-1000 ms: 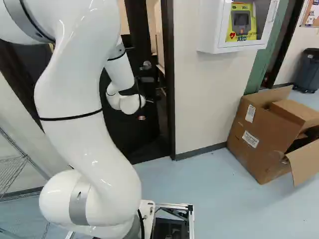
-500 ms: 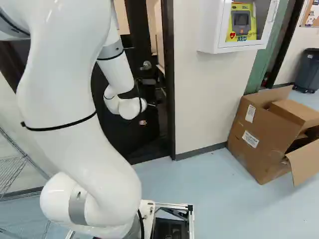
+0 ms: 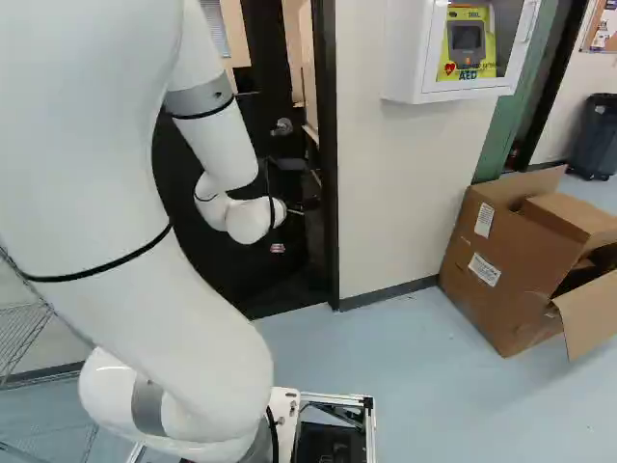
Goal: Open the door and move inside
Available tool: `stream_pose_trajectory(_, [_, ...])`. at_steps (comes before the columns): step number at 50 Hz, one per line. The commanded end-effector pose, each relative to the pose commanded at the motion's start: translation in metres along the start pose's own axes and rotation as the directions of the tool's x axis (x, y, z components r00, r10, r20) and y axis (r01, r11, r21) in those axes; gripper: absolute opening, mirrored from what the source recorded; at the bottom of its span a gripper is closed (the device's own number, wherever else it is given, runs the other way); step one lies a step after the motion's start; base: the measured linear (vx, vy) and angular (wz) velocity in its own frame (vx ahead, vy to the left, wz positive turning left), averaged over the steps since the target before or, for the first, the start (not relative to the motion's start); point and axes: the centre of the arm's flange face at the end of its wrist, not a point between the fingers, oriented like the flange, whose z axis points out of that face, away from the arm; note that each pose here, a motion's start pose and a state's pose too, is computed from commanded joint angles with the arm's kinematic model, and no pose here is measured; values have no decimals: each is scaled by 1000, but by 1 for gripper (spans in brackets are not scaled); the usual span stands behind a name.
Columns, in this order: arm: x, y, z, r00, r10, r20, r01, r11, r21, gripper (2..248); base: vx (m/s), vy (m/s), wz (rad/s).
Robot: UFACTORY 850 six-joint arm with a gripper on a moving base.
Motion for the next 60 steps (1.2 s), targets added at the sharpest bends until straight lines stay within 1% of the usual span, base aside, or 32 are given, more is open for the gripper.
stream_pose_trajectory(13, [-8, 10, -24, 1000, 6, 1, -6, 1000, -19, 247, 0, 0, 0])
stream_pose_trajectory(34, [-23, 23, -61, 1000, -1, -2, 1, 1000, -31, 247, 0, 0, 0])
stream_pose_trajectory(53, [-25, 25, -65, 1000, -2, -3, 2, 999, -33, 247, 0, 0, 0])
stream_pose_trajectory(60, [-25, 25, -65, 1000, -2, -3, 2, 999, -33, 247, -2, 23, 114])
